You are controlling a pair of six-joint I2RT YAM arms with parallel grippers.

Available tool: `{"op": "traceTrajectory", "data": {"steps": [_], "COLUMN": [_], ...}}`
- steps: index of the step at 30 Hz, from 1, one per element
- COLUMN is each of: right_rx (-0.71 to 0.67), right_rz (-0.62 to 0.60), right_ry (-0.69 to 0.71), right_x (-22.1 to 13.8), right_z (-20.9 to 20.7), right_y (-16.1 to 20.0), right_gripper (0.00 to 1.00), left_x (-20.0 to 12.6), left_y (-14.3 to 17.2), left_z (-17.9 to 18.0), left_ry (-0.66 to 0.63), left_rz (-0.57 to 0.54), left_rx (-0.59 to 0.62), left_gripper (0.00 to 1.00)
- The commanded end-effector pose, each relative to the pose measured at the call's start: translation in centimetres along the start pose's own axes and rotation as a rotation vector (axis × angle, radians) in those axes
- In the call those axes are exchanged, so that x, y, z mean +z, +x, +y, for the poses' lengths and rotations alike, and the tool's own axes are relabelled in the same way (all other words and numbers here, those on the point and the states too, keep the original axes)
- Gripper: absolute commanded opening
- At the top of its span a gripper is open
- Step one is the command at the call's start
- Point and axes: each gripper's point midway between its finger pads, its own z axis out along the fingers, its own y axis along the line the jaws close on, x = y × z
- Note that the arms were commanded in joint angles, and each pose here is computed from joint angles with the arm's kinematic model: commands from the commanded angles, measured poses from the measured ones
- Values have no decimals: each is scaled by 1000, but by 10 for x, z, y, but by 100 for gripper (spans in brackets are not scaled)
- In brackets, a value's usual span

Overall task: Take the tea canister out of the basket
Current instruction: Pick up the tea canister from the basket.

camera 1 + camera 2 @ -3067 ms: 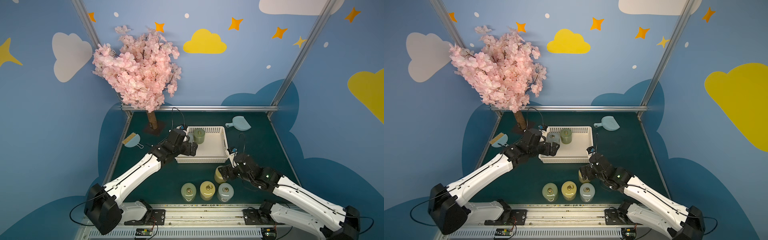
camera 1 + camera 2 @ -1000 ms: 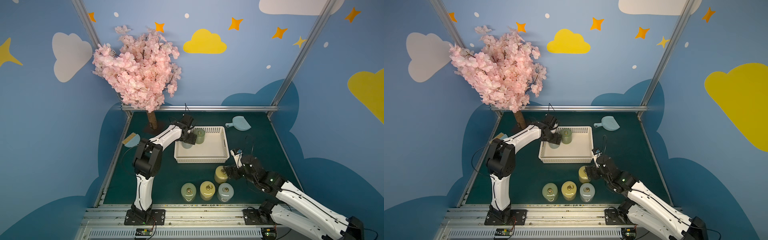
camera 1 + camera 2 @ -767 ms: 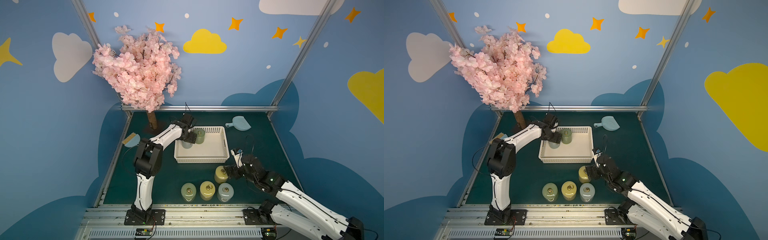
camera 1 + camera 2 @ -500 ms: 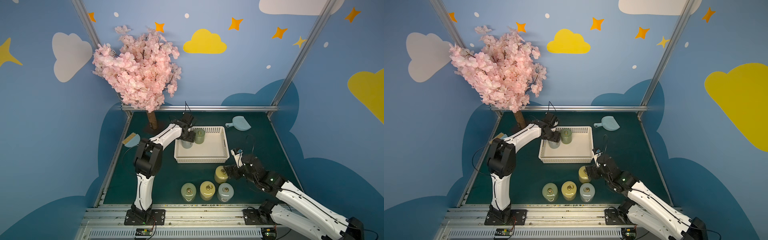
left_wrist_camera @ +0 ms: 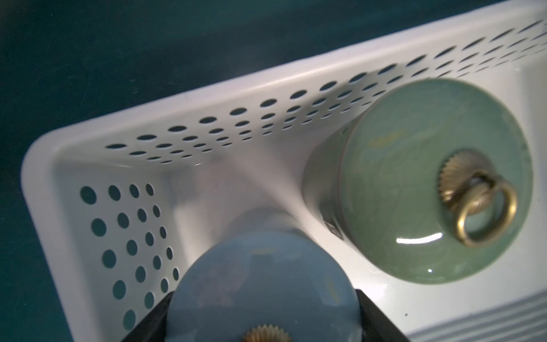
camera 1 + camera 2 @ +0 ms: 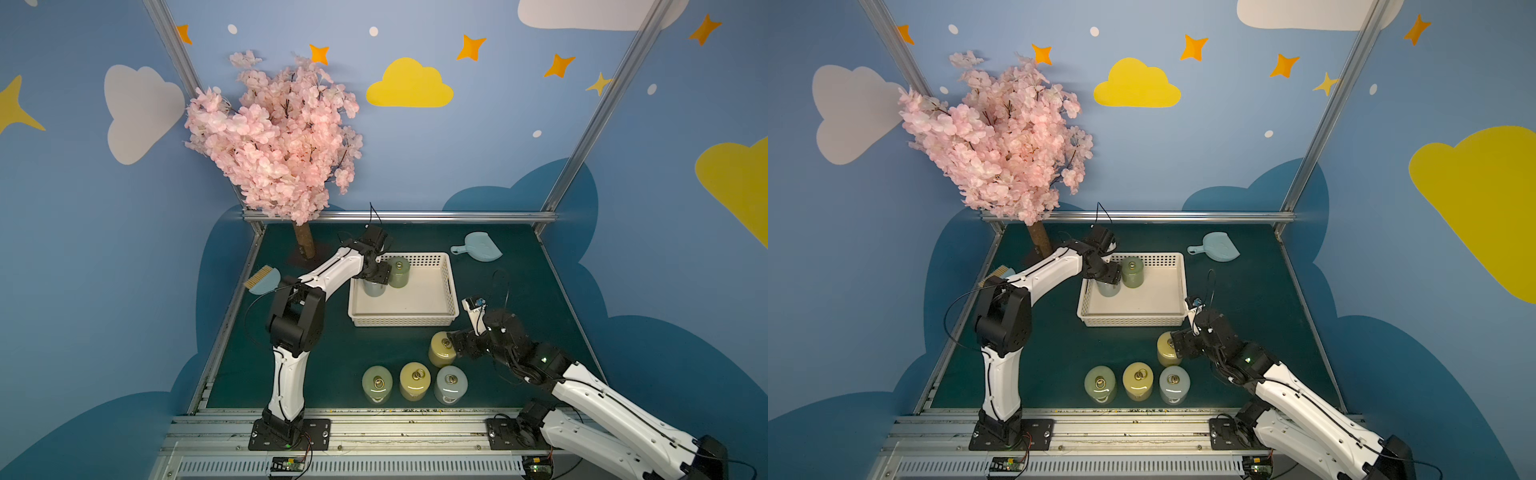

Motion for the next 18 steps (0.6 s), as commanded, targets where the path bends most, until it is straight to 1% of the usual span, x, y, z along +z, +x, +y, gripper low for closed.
{"op": "traceTrajectory", "data": {"steps": [1, 10, 18], "right_rx": [18, 29, 40], "right_rz": [-29, -52, -53], "right_ry": [-12, -17, -12], "right_x": [-8, -14, -17], "right_z": [1, 1, -1], "right_y": [-8, -14, -13], "right_gripper": [99, 98, 98], "left_x": [-27, -69, -110], "left_y": [-15, -16, -10], "left_z": [-6, -11, -27], "left_ry": [50, 75, 112], "left_rz": [-70, -135, -194], "left_rx": [-17, -16, 19], "left_gripper": [50, 48, 46]}}
